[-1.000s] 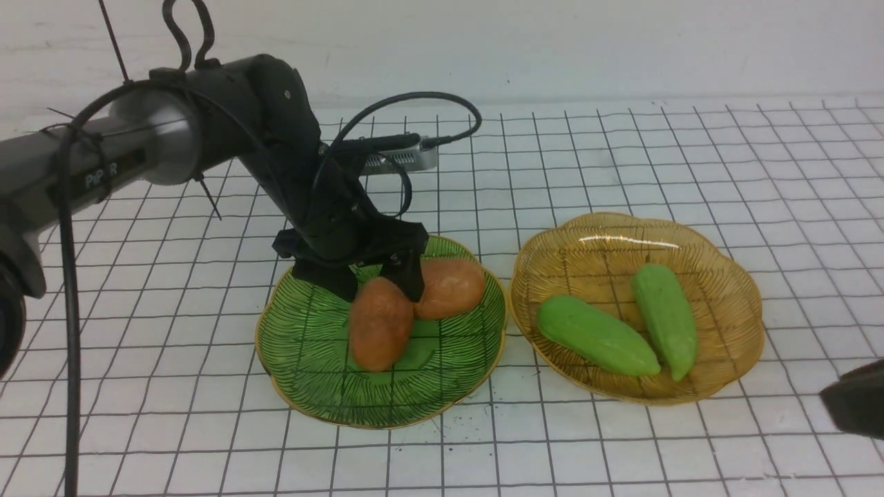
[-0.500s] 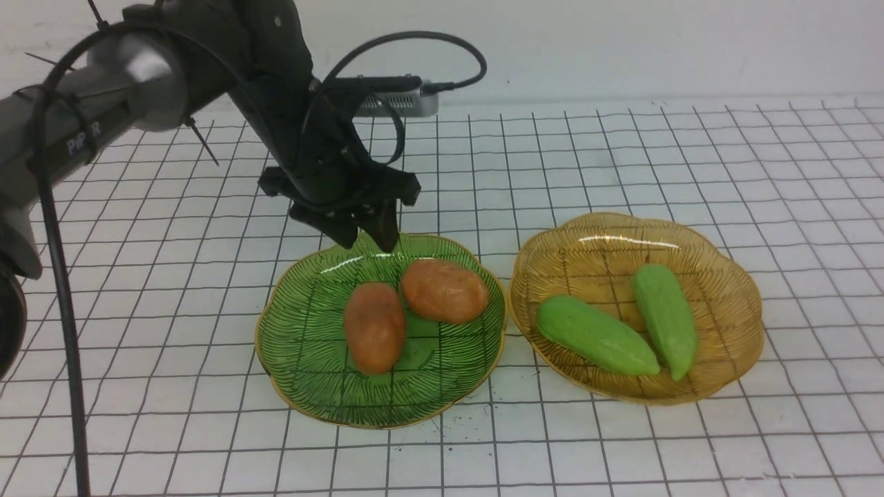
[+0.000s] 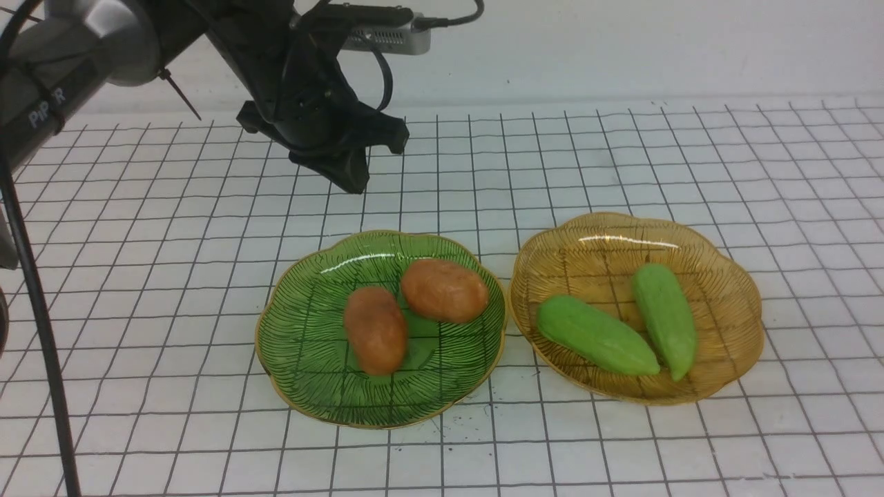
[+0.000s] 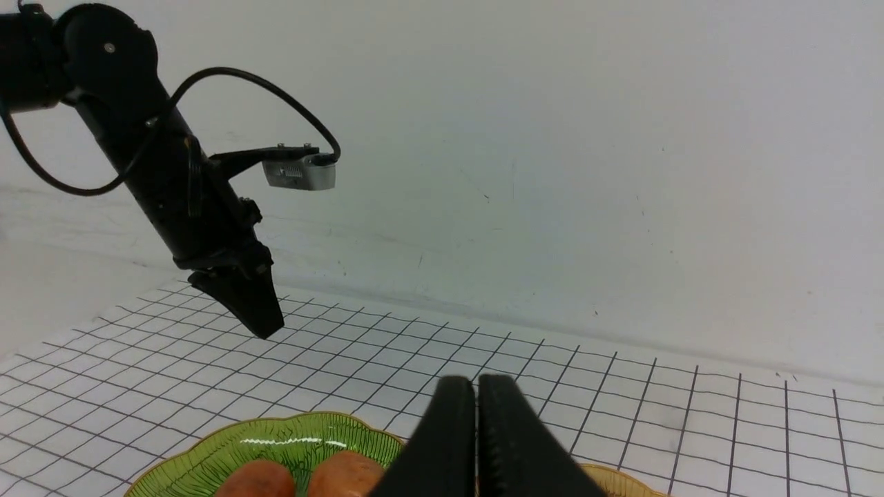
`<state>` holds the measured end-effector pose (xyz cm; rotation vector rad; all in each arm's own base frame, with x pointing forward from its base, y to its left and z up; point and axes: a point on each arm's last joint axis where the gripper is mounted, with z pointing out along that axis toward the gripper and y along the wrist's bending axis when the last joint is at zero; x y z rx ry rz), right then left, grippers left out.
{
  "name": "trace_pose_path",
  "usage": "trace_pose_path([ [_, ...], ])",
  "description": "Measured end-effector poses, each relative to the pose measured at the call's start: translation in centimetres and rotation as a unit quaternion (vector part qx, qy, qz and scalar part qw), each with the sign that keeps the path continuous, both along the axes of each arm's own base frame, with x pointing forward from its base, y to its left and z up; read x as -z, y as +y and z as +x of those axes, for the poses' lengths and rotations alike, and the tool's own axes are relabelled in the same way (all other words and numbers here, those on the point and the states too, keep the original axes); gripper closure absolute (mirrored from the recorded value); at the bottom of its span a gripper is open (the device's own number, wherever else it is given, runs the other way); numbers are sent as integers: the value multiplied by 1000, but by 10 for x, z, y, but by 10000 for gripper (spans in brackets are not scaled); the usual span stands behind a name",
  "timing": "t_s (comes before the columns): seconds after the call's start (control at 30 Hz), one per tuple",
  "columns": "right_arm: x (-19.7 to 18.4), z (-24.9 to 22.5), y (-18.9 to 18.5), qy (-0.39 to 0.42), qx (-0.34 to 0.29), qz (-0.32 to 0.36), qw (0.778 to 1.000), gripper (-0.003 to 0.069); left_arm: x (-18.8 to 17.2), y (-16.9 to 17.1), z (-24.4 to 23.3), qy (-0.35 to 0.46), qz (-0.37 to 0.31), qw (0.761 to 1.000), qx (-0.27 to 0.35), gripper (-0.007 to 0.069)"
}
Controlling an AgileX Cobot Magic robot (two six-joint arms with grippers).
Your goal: Put different types of vegetables on the plate.
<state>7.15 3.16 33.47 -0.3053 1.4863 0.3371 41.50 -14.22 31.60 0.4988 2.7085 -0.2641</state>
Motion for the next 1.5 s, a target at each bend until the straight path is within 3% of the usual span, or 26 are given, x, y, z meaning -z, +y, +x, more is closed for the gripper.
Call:
trace_pose_path([
  [0.63, 3, 1, 0, 4, 0, -1, 1000, 673, -1, -7, -2, 14, -42, 999, -1, 633],
  [0.87, 44, -3, -4, 25, 19, -24, 999, 673, -1, -6, -2, 11, -35, 999, 1, 633],
  [1.0, 85, -12, -17, 24, 86, -54, 995, 673, -1, -4, -1, 7, -22, 1000, 1, 633],
  [1.23, 125, -17, -25, 32, 144, -78, 986, 673, -3, -4, -2, 5, -23, 1000, -1, 633],
  [1.33, 140, -16, -26, 59, 152, -84, 983, 673, -15, -2, -8, -9, -26, 1000, 0, 633],
  [1.5, 150, -16, -27, 81, 157, -89, 980, 673, -70, 9, -46, -63, -45, 997, 0, 633],
])
